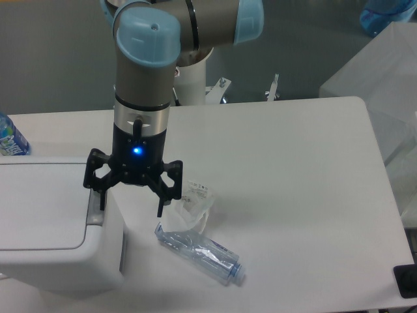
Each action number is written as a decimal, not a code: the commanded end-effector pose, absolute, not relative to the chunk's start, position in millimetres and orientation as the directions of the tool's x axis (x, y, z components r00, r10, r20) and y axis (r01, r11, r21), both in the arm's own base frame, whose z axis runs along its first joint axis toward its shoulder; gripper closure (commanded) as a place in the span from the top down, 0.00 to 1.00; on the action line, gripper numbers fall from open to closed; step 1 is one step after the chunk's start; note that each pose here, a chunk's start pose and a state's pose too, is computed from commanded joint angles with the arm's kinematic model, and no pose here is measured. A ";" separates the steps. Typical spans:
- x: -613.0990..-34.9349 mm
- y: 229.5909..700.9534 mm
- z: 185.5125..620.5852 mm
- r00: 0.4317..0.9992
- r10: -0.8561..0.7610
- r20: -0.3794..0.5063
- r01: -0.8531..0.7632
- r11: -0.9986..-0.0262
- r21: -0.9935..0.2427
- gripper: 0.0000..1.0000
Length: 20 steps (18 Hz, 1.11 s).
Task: Open the trash can
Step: 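Press the grey lid button with the gripper fingers to pop the lid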
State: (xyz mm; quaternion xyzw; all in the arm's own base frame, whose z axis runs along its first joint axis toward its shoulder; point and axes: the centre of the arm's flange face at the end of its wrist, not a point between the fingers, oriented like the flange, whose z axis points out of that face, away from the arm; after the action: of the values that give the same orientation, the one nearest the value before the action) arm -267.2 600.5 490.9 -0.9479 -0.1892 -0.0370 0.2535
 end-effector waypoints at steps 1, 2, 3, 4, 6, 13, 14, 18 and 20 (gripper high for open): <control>-268.3 600.4 489.1 0.925 0.342 0.167 0.380 -0.800 -0.464 1.00; -268.3 600.3 488.3 0.925 0.342 0.168 0.380 -0.801 -0.463 1.00; -267.6 601.1 487.4 0.925 0.341 0.168 0.379 -0.802 -0.461 1.00; -267.6 601.1 487.3 0.925 0.341 0.168 0.379 -0.802 -0.461 1.00; -266.7 601.5 487.3 0.923 0.344 0.171 0.384 -0.801 -0.460 1.00; -266.4 601.1 484.2 0.923 0.345 0.173 0.385 -0.803 -0.455 1.00; -266.3 601.0 483.4 0.922 0.345 0.173 0.386 -0.803 -0.454 1.00; -263.6 602.2 483.4 0.924 0.341 0.173 0.382 -0.805 -0.454 1.00; -262.9 603.0 482.4 0.924 0.340 0.174 0.381 -0.806 -0.452 1.00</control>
State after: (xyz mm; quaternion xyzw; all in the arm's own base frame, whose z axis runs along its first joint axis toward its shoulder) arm -262.9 603.0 482.4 -0.9494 -0.1899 -0.0421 0.2466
